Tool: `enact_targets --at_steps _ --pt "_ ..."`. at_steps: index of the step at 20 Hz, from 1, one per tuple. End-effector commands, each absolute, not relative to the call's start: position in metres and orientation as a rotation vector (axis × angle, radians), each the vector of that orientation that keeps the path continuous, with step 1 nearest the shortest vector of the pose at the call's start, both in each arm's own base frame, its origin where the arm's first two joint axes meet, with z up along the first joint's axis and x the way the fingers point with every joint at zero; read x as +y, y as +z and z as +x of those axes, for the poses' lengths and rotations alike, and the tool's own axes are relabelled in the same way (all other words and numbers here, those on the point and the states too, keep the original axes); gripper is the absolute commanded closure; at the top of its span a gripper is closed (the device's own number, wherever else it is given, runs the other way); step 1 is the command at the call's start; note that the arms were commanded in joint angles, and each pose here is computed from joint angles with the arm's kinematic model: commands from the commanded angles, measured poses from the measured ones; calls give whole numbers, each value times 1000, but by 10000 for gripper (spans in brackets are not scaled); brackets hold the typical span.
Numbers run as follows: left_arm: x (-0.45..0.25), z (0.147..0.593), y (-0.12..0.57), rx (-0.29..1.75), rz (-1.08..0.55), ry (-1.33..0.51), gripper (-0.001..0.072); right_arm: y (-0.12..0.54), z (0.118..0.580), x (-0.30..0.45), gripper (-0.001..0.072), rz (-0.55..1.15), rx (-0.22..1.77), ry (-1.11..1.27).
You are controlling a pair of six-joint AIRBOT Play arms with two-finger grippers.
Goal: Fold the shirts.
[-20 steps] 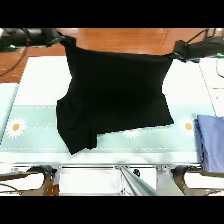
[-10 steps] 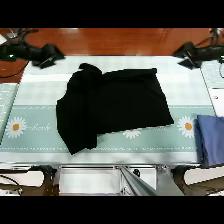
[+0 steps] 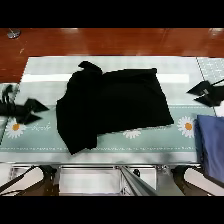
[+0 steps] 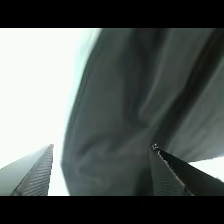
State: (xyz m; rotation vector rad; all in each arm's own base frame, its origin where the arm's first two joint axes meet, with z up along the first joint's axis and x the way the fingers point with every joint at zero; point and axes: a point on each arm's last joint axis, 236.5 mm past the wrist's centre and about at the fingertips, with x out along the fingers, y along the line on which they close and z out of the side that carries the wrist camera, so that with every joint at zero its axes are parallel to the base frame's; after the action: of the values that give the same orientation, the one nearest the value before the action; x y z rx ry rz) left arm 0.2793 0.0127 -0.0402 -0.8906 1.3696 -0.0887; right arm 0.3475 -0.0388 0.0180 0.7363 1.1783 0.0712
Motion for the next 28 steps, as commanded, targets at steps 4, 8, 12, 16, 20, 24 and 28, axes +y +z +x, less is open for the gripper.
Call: enact_targets --at_steps 4,8,12,16,20,24,28 --pt "-18 239 -74 1298 -1121 -130 3 -21 299 45 91 791 1217 240" --pt "-16 229 -83 1354 -1093 -96 4 -23 298 60 91 745 1237 270" --pt "-37 231 -94 1358 -1048 -135 3 -21 306 59 91 780 1206 242" --pt "-62 234 -107 1368 -952 -165 11 -20 304 59 91 783 1216 245" --pt "-67 250 -82 1338 -903 -275 663 -23 292 7 91 753 1244 134" --pt "-66 257 -72 1324 -889 -296 663 -64 231 -39 91 713 1456 -102" --pt "-65 257 -73 1322 -888 -293 663 -81 234 -13 91 769 1454 -53"
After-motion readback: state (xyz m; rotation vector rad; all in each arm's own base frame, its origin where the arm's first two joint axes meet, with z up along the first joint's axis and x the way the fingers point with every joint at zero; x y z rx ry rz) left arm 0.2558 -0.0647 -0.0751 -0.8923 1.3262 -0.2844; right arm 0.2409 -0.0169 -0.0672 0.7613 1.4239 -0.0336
